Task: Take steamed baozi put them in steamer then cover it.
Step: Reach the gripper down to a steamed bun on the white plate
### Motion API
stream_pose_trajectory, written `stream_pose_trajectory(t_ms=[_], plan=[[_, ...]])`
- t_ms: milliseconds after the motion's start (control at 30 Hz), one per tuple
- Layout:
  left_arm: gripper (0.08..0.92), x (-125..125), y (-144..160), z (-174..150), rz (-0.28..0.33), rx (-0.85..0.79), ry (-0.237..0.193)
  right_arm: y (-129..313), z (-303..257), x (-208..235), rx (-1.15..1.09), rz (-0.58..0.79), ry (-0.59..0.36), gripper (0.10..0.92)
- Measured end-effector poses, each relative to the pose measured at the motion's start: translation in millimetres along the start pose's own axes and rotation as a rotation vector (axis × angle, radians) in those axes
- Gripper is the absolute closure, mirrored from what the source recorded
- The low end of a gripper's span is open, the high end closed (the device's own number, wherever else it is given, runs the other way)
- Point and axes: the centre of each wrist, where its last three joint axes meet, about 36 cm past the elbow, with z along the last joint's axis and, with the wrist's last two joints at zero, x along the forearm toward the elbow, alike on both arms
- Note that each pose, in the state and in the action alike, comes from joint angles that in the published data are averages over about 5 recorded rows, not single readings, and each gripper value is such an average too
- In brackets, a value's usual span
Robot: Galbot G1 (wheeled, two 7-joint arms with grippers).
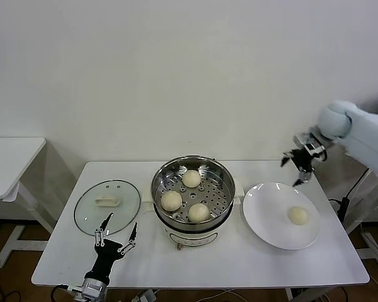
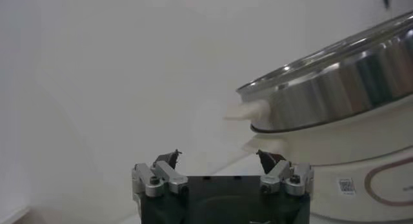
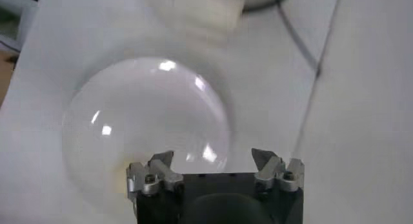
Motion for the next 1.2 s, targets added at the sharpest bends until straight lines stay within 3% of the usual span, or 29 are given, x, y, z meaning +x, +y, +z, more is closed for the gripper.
stream_pose_trajectory(t_ms=[467,967,1200], plan=[[0.177,3.5,-0.1,-1.2,-0.006,0.0,0.004,45.8,41.3,-80.9,-0.136,-0.059,0.01,0.2],[0.177,5.1,-3.0,-0.8,-0.007,0.0,-0.001,58.6,54.8,-119.7,-0.199,-0.073,0.022,0.204],[0.177,4.7,-1.8,0.2,-0.008,-0.002,-0.002,60.6,56.3,-128.5,-0.218,-0.08,0.019,0.311]])
